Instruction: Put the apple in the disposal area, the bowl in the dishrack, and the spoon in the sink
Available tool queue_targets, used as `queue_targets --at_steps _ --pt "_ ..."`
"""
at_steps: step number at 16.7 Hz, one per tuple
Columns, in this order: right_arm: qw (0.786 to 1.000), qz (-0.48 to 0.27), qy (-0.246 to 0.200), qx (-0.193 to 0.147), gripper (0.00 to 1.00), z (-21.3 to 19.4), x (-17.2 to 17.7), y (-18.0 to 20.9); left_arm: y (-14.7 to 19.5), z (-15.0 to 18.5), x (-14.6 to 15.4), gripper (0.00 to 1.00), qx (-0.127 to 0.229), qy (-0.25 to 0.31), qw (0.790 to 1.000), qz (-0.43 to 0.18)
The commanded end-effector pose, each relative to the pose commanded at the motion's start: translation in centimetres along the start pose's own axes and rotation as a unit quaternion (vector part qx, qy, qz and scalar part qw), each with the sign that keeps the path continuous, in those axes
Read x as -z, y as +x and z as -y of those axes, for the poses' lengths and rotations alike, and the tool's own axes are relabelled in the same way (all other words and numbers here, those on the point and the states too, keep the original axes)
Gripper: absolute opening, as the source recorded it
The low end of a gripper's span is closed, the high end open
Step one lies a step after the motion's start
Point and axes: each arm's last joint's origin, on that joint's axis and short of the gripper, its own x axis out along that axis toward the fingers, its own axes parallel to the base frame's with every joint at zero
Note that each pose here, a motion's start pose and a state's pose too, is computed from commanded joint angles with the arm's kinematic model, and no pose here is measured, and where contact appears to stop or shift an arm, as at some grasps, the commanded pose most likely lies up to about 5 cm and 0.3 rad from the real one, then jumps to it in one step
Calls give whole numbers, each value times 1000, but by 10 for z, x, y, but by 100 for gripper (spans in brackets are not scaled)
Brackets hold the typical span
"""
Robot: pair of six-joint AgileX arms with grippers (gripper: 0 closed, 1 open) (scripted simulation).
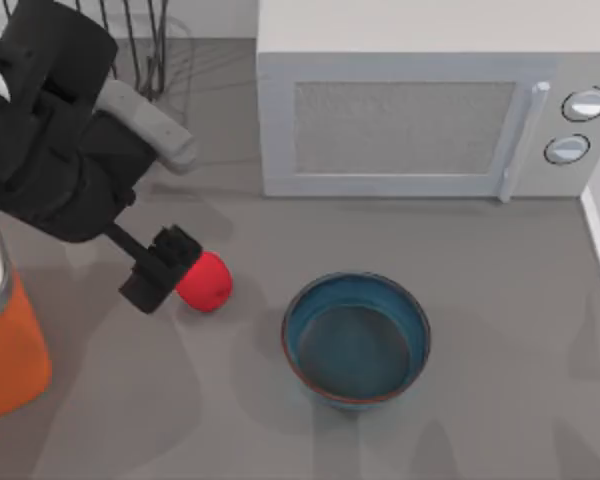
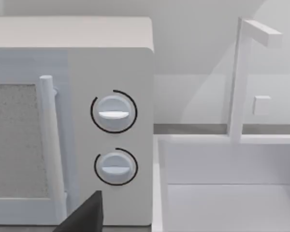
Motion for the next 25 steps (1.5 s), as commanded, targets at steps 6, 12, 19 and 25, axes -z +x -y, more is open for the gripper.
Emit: queue_targets --at_steps 6,12,19,25 --pt "1000 0 0 0 100 0 0 0 77 -1 -63 100 67 51 985 -148" --pt "1000 0 0 0 100 0 0 0 106 -1 -79 100 83 60 976 -190" --pt "1000 0 0 0 100 0 0 0 127 1 -70 100 84 60 976 -191" --pt "1000 0 0 0 100 0 0 0 170 9 -52 100 83 60 976 -190"
